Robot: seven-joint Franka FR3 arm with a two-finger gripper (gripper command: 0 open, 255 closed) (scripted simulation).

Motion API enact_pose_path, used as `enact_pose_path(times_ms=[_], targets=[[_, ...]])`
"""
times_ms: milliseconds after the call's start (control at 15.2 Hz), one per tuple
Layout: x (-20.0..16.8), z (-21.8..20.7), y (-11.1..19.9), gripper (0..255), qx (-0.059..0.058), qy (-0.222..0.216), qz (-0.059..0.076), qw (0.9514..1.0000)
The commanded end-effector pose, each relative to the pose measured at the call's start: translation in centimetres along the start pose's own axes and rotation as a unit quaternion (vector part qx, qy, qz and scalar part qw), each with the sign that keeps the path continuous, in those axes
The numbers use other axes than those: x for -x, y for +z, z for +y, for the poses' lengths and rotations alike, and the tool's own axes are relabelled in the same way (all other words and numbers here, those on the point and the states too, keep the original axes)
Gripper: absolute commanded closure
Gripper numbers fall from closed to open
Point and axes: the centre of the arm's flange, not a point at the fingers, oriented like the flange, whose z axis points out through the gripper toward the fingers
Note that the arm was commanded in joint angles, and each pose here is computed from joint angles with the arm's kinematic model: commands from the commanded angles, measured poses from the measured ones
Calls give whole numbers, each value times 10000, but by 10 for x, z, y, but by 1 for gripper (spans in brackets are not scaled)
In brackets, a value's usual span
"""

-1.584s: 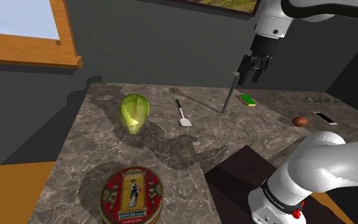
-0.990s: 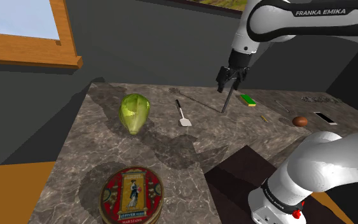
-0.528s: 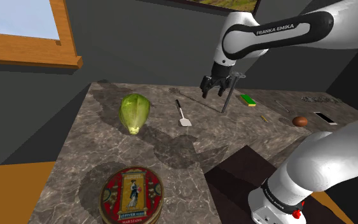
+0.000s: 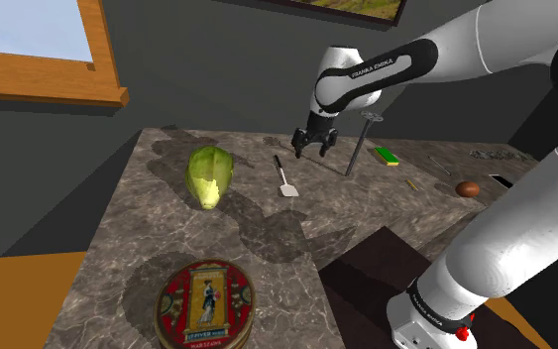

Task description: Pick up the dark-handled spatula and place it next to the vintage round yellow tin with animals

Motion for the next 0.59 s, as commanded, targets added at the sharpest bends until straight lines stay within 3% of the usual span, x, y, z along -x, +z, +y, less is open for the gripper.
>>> enact_pose_path(times_ms=[0,528], targets=[[-17,-2,19,0,6,114,36,9999],[-90,-8,92,0,40,552,155,9983]])
